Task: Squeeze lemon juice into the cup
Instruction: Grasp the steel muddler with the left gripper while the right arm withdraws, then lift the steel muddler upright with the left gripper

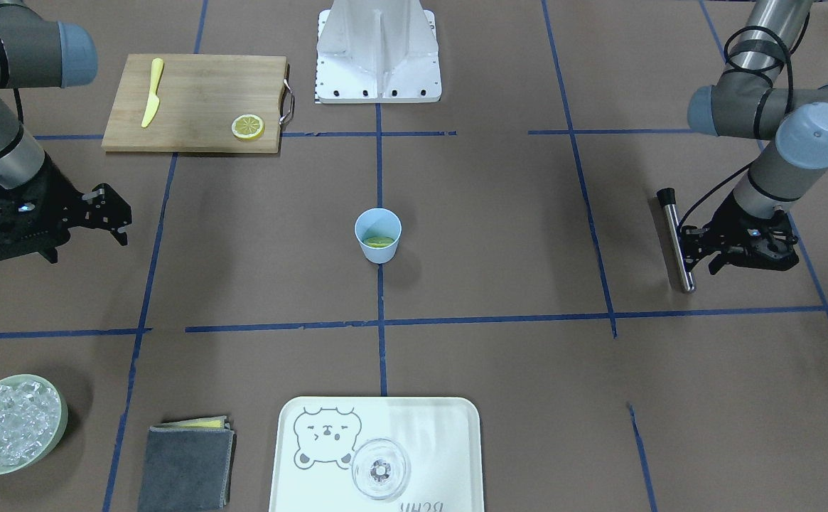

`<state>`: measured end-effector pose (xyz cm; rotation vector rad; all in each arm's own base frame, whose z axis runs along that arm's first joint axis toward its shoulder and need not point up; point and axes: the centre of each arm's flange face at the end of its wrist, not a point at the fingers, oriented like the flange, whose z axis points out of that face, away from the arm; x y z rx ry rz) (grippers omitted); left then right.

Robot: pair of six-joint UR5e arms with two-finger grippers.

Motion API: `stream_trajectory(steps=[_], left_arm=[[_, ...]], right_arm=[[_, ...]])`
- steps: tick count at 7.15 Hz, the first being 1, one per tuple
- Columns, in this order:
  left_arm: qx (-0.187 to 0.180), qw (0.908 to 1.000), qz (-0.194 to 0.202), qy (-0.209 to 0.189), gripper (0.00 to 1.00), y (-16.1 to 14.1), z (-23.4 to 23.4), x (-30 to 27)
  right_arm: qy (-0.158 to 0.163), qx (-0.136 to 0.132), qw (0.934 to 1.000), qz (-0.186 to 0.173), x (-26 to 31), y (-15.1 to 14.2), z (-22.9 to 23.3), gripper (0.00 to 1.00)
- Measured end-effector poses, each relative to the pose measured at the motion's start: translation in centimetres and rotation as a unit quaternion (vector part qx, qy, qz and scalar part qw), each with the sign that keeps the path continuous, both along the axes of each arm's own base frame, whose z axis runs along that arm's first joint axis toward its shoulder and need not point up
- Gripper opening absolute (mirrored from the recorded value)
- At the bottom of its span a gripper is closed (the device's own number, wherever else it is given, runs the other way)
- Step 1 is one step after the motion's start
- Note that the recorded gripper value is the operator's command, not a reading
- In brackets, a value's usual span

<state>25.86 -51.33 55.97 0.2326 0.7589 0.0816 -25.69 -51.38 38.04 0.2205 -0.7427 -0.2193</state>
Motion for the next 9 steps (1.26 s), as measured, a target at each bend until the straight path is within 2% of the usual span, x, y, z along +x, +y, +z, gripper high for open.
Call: stream_trajectory(steps=[9], left_arm=[[-0.017,0.9997,-0.016,0.008,0.49,0.16,0.13,0.59]], right_arm=[[0.001,0.002,1.0000,0.001,0.12,0.02,-0.06,1.00]])
